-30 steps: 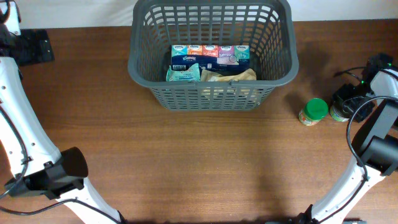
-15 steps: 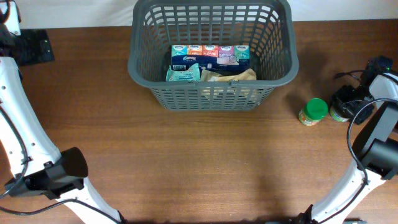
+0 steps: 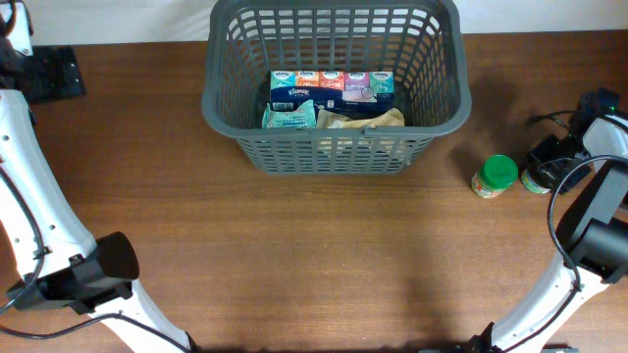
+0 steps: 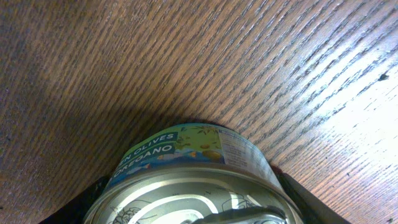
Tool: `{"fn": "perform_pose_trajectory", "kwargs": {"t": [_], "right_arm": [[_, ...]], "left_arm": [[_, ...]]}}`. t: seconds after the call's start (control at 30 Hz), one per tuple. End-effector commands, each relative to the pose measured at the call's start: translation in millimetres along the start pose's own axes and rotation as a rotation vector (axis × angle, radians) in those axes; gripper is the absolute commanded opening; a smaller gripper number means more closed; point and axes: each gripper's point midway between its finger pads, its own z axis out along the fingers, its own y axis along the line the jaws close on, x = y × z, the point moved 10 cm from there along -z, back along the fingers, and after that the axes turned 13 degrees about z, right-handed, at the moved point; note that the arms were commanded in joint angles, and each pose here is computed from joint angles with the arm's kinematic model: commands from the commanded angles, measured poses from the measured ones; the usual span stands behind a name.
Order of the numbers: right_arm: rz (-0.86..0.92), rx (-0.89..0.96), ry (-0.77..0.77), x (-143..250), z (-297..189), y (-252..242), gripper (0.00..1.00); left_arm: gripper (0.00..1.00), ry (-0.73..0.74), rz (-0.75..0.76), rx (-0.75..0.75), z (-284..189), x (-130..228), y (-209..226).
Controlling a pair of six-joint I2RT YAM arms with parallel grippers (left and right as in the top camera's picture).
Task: Pack container
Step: 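Lift the tin can and swing the right gripper toward the basket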
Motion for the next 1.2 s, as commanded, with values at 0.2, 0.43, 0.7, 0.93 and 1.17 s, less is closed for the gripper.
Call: {"fn": "perform_pose_trajectory", "kwargs": {"t": [0.2, 0.43, 0.7, 0.93, 1.17], "right_arm": [[-0.011, 0.061, 0.06, -3, 6, 4, 0.53], [-0.059, -0.093, -0.154, -45, -132, 36, 0.43], [-0.402, -0.45, -0.443, 30, -308, 78, 0.33], [-0.762, -0.641, -0.471, 143, -347, 136, 0.04], [-0.967, -0.637, -0.359, 216, -322, 181, 0.04]], "left_arm": [[0.99, 0.001, -0.019, 0.002, 0, 1, 1], [0.99, 0.001, -0.018, 0.002, 0, 1, 1], [0.99, 0.001, -0.018, 0.002, 0, 1, 1], [0.99, 0.001, -0.018, 0.002, 0, 1, 1], [0.99, 0.001, -0.018, 0.002, 0, 1, 1]]}}
